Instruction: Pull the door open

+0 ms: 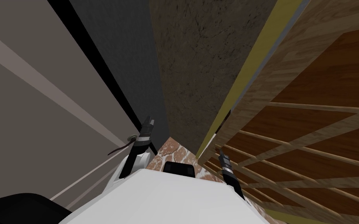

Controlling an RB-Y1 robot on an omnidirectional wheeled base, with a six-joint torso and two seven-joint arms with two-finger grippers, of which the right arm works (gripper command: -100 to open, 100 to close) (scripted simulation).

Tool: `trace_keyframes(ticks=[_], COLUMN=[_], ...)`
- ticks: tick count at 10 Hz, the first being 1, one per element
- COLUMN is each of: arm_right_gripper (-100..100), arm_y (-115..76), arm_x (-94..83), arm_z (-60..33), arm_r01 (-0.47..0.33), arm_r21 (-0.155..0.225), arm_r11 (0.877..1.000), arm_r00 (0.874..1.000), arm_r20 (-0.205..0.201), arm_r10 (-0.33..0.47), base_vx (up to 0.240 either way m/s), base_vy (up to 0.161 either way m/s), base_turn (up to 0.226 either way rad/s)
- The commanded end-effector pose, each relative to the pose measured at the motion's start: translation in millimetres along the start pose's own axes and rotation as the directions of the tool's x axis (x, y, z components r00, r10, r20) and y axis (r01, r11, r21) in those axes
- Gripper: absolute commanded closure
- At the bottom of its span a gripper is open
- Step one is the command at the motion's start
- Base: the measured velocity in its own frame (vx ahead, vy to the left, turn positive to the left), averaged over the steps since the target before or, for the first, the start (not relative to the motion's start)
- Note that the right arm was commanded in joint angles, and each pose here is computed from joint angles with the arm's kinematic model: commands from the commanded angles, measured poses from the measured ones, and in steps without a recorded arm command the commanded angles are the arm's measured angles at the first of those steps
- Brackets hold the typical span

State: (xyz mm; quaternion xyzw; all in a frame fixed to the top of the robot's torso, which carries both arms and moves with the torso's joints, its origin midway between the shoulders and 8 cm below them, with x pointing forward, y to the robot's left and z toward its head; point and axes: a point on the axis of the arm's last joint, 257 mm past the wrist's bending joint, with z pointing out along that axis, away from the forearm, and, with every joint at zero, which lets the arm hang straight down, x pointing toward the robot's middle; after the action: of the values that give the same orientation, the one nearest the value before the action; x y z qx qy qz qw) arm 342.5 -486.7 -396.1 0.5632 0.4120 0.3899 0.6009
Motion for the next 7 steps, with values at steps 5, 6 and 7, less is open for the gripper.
trace_keyframes(ticks=[5, 6, 7], arm_right_gripper=[-100, -100, -100], arm_y=[-0.6, -0.7, -0.8], arm_x=[10.4, 12.9, 15.7], arm_z=[6.3, 7.8, 9.4], arm_r01=[-0.159, -0.192, -0.227], arm_r21=[-0.002, -0.002, -0.003], arm_r11=[0.987, 0.981, 0.974], arm_r00=[0.987, 0.981, 0.974], arm_r20=[0.007, 0.008, 0.010], arm_r10=[0.159, 0.192, 0.227], base_vx=[-0.043, -0.055, -0.059], base_vy=[-0.006, -0.005, -0.006], base_turn=[0.005, 0.006, 0.006])
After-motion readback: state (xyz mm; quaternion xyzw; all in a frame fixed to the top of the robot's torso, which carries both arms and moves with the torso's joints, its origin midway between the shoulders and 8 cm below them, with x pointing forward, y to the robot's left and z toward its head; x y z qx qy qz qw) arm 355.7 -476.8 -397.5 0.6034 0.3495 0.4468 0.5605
